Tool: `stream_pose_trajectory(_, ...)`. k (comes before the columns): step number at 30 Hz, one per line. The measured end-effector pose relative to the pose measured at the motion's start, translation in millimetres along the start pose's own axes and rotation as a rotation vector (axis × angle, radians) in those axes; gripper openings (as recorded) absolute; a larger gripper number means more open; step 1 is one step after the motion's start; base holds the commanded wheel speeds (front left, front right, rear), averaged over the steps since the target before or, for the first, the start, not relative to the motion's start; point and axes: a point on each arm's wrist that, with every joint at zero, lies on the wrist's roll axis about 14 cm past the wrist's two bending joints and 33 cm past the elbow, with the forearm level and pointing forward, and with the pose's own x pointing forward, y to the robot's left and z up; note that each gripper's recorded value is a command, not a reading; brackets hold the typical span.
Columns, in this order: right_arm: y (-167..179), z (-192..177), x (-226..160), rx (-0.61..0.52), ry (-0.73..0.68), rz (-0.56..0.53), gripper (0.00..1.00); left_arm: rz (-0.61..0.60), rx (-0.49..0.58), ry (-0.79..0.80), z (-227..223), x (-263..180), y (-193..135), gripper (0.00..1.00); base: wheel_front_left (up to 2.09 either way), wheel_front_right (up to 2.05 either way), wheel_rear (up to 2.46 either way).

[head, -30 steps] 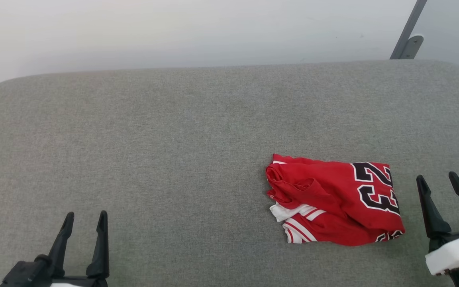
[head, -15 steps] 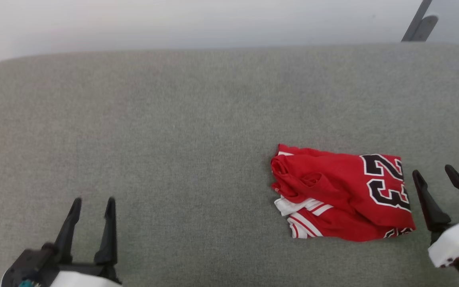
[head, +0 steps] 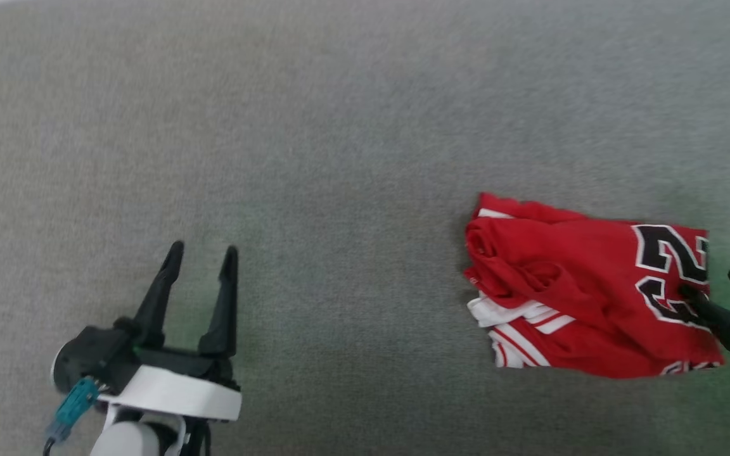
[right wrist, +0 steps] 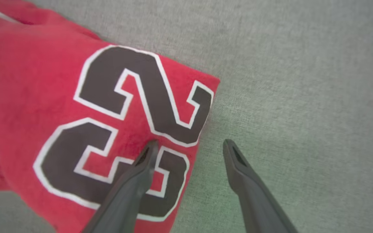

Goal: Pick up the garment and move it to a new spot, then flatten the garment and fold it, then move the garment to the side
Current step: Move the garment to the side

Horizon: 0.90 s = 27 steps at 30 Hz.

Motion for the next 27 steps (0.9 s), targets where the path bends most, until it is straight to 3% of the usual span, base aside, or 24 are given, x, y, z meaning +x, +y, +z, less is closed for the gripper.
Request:
stream_pose_trajectory(7,10.3,-17.7,30.3,0.021,0.157,0.038,1.0,0.011,0.002,0.031,-12.5,12.3,7.8,1.0,0.0,0.0,0.0)
stream_pose_trajectory(8,12.2,-19.8,33.9,0.026,0.169,0.043,0.83,0.014,0.004,0.039,-15.0,12.7,9.3,1.0,0.0,0.0,0.0)
stream_pose_trajectory(9,14.3,-21.1,36.8,0.027,0.176,0.05,0.48,0.014,0.007,0.043,-16.7,14.2,10.3,1.0,0.0,0.0,0.0)
stream_pose_trajectory(10,15.3,-20.7,39.2,0.027,0.176,0.053,0.26,0.012,0.011,0.046,-17.7,16.1,11.3,1.0,0.0,0.0,0.0)
stream_pose_trajectory(11,16.4,-19.7,40.8,0.028,0.172,0.057,0.07,0.008,0.015,0.048,-18.7,18.2,11.6,1.0,0.0,0.0,0.0)
stream_pose_trajectory(12,16.7,-18.2,41.5,0.032,0.158,0.056,0.0,-0.002,0.019,0.05,-19.5,20.6,10.5,1.0,0.0,0.0,0.0)
stream_pose_trajectory(18,-2.7,-4.2,34.2,0.103,0.023,0.002,0.0,-0.087,0.038,0.037,-19.6,43.6,-3.8,1.0,0.0,0.0,0.0)
stream_pose_trajectory(27,-122.0,6.3,-5.1,0.242,-0.16,-0.332,0.0,-0.299,0.06,-0.017,-21.1,102.6,-47.4,1.0,0.0,0.0,0.0)
